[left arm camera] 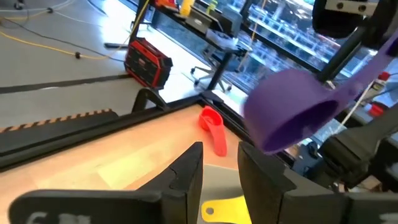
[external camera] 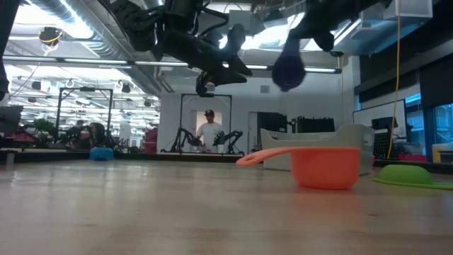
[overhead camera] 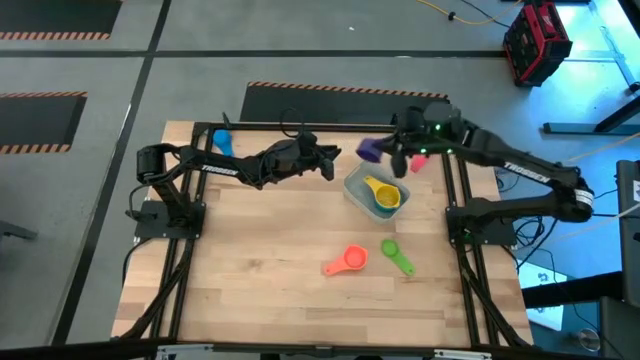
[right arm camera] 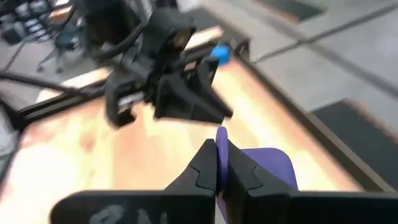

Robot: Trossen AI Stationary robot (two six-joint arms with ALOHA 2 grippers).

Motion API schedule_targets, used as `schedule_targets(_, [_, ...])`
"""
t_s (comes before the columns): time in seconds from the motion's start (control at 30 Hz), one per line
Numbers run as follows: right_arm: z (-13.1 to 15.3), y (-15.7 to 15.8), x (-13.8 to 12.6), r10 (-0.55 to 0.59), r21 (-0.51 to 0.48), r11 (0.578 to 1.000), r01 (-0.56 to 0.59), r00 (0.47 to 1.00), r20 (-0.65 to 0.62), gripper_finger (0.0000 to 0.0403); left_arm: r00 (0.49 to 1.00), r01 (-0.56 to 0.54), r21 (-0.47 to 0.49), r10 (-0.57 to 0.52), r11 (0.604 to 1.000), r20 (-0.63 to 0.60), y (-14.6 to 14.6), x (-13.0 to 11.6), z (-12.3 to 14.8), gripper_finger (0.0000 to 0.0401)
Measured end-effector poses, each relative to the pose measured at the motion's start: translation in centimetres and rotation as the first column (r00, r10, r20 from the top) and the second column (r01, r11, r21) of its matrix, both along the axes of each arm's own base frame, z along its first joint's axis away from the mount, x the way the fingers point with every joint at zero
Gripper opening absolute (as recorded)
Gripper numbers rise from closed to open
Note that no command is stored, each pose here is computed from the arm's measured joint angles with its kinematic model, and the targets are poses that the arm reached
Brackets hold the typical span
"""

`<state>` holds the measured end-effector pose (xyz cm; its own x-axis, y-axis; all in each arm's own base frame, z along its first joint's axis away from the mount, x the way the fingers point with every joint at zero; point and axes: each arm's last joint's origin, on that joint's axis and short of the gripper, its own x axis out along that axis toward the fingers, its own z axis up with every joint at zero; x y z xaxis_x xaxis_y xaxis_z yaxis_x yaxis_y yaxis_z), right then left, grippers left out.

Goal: Nest measuring cups in basket
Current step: Stack the dark blue measuring cup on top of the yellow measuring cup in the bin

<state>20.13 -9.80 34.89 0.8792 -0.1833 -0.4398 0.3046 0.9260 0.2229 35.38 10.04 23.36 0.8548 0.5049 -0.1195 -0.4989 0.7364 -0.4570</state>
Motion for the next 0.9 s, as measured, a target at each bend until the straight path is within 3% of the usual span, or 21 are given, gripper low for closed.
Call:
schedule_targets(0.2, [3.1, -1.1, -1.2, 0.166, 0.129, 0.979, -0.158, 0.985, -0.05, 0.0006, 1.0, 0.006, 0.0, -0.006, 1.0, 0.0, 0.0, 0.0, 0.0, 0.0095])
schedule_targets(0.37, [4.2, -2.7, -0.5, 0.35, 0.287, 0.893, -0.347, 0.936, 0.043, 0.0006, 1.0, 0.006, 0.0, -0.006, 1.0, 0.0, 0.0, 0.0, 0.0, 0.0095])
schedule_targets(0.47, [3.1, -3.7, 0.4, 0.429, 0.388, 0.813, -0.433, 0.898, 0.102, 0.0006, 1.0, 0.006, 0.0, -0.006, 1.0, 0.0, 0.0, 0.0, 0.0, 0.0095])
schedule_targets(0.63, [-0.1, -5.0, 1.9, 0.508, 0.551, 0.681, -0.482, 0.853, 0.118, 0.001, 1.0, 0.006, 0.001, -0.006, 1.0, -0.001, 0.0, 0.0, 0.0, 0.0095])
schedule_targets(0.8, [-3.1, -5.5, 2.5, 0.56, 0.657, 0.598, -0.459, 0.826, 0.067, 0.0012, 1.0, 0.006, 0.0, -0.006, 1.0, -0.002, 0.0, 0.0, 0.0, 0.0093])
schedule_targets(0.9, [-4.4, -6.0, 2.5, 0.581, 0.686, 0.572, -0.45, 0.812, 0.049, 0.0013, 1.0, 0.006, 0.001, -0.006, 1.0, -0.002, 0.0, 0.0, 0.0, 0.0094])
